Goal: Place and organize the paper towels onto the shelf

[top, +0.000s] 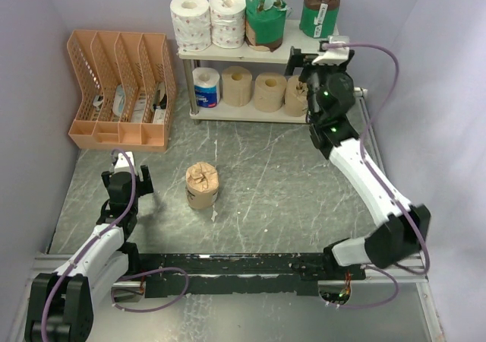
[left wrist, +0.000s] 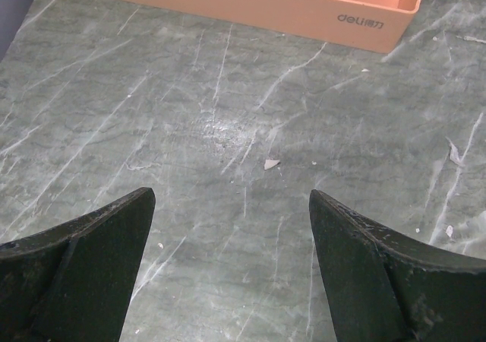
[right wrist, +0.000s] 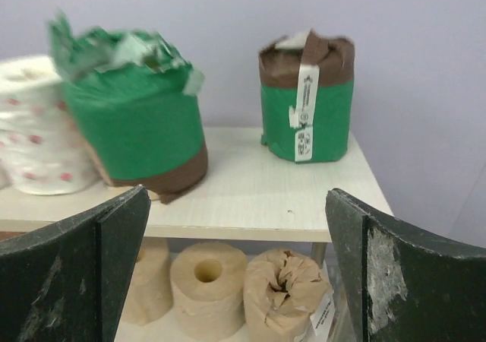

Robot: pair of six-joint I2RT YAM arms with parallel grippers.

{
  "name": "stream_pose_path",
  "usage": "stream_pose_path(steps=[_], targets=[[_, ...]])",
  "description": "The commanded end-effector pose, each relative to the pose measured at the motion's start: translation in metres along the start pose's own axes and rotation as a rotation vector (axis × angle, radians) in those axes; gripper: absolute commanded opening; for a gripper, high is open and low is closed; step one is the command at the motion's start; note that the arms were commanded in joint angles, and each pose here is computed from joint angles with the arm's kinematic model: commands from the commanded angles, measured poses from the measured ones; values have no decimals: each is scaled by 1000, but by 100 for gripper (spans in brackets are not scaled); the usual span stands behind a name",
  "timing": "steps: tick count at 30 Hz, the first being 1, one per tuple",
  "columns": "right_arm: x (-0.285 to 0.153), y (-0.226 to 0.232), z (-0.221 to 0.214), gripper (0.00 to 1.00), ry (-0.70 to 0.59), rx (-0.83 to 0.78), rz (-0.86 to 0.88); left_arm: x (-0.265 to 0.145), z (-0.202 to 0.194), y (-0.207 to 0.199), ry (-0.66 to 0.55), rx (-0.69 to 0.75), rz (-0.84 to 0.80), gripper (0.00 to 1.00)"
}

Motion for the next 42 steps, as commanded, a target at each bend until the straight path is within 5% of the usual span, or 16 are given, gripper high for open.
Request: stream_pose_path(steps=[1, 8, 12, 15, 19, 34, 39, 42], targets=[[-43, 4, 8, 100, 89, 16, 112, 0, 5, -1, -35, -20, -3, 94], [-188, 107, -28, 100, 328, 72, 1100, 0, 5, -2, -33, -13, -19, 94], [-274, 152, -73, 100, 489, -55, 1297, 0, 4, -2, -32, -13, -24, 94], [-315, 176, -110, 100, 574, -233, 1288, 0, 5, -1, -36, -18, -25, 94], [-345, 209, -124, 100, 526, -361, 1297, -1, 5, -1, -39, -22, -27, 94], [-313, 272, -156, 94, 352, -543, 1165, -1, 6, -1, -42, -25, -33, 94], [-311, 280, -172, 76, 358, -561, 1172, -1, 6, 0, -42, -25, -32, 94], [-309, 281, -180, 41, 365, -574, 1166, -1, 5, -1, -40, -22, -33, 94]])
Point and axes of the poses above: each gripper's point midway between its finger pads, its own x axis out along the fingers, its own y axis along the line the jaws close on, z = x × y, the point moved 5 cm from there along -x, back along the fingers, and after that the axes turned 5 degrees about -x, right-handed, at the moved point
